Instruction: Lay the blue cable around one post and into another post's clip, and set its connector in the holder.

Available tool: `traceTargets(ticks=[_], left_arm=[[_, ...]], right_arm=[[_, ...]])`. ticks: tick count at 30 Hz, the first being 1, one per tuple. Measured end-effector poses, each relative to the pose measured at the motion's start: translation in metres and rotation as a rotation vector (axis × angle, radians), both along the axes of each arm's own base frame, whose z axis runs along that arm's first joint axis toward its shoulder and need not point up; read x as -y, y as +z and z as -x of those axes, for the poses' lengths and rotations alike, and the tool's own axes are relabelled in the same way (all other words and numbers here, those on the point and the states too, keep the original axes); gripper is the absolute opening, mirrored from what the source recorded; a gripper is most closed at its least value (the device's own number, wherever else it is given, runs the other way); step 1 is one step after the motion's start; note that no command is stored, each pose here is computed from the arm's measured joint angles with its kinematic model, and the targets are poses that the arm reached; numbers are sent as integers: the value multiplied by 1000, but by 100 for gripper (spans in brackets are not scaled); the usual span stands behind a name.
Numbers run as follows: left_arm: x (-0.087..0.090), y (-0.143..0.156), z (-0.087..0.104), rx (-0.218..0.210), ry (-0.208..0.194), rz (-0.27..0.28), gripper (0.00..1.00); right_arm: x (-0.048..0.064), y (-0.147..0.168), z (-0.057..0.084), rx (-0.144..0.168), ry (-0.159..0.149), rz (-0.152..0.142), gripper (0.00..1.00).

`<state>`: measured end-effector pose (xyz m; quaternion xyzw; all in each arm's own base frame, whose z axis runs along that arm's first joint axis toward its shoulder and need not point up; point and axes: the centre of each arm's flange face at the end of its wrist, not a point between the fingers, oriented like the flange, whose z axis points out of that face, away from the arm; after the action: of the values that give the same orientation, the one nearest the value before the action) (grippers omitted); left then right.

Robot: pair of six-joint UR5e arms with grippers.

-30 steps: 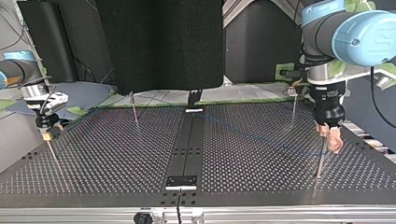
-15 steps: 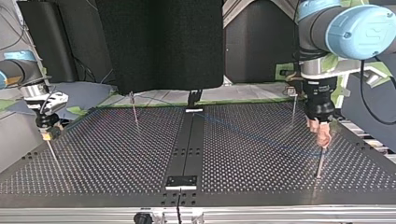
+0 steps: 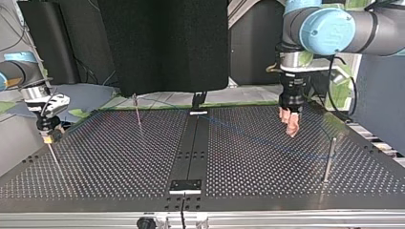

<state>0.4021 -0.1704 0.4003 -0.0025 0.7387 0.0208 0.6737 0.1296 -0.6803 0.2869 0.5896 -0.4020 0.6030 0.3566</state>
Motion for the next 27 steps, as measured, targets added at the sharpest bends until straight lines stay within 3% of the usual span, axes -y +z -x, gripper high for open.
traceTargets(ticks=[10,17,27], left_arm=[[28,-65,7,-78,-18,13,100],[52,-109,20,-134,-100,5,100],[88,-176,51,-224,-246,-15,100]], right_arm=[[0,0,1,0,-1,1,99],[0,0,0,0,0,1,99],[0,0,0,0,1,-1,99]])
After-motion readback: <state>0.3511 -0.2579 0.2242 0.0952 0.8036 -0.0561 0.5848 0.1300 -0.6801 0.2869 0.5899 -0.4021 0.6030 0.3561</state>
